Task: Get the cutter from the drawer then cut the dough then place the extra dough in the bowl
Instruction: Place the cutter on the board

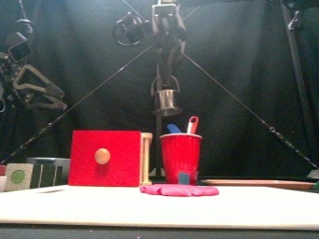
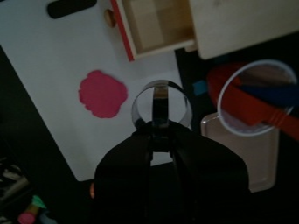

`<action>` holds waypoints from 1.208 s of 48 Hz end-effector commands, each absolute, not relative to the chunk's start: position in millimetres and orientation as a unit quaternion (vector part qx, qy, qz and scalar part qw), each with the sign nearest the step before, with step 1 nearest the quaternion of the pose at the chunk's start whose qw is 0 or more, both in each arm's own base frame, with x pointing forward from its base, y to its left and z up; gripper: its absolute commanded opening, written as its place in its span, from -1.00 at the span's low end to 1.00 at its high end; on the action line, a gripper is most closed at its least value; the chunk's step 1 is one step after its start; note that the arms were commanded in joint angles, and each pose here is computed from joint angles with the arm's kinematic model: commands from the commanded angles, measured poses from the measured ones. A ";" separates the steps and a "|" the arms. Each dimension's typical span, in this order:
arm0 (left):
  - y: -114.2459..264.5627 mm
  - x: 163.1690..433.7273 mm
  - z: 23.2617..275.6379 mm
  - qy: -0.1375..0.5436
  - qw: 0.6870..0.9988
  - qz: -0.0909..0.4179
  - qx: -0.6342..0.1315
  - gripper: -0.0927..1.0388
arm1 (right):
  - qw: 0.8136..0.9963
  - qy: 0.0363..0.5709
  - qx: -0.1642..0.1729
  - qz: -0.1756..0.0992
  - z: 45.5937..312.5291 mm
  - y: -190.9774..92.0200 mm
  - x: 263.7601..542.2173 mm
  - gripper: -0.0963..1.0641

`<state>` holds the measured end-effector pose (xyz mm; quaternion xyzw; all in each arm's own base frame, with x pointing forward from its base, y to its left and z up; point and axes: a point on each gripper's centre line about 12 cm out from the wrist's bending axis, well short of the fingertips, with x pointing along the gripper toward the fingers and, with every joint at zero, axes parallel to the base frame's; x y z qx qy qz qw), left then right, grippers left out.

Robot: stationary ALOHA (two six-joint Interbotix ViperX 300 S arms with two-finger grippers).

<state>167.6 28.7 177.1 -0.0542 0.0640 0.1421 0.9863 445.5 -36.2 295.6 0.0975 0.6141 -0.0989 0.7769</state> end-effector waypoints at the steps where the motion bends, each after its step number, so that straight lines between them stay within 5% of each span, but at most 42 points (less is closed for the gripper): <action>1: 30.9 171.4 184.6 0.053 0.986 0.149 -0.055 0.73 | 0.805 0.573 0.116 -0.100 313.4 -24.9 416.7 0.12; 7: 32.7 175.2 193.1 0.042 0.986 0.153 -0.050 0.73 | 0.815 0.549 0.146 -0.110 301.1 -11.3 393.7 0.12; 17: 38.3 179.7 205.9 0.023 0.986 0.163 -0.034 0.73 | 0.787 0.573 0.196 -0.115 257.3 15.9 355.4 0.12; 25: 45.9 182.2 216.2 0.008 0.983 0.180 -0.025 0.73 | 0.783 0.567 0.227 -0.117 233.8 35.2 339.3 0.12; 34: 51.5 184.0 221.9 0.007 0.981 0.191 -0.021 0.73 | 0.786 0.564 0.223 -0.121 212.1 47.0 330.2 0.12; 42: 55.3 183.4 222.1 0.009 0.980 0.200 -0.022 0.73 | 0.799 0.562 0.186 -0.107 198.4 58.1 324.3 0.12; 58: 60.4 182.0 222.7 0.008 0.977 0.213 -0.023 0.73 | 0.791 0.583 0.158 -0.096 182.3 69.3 321.0 0.14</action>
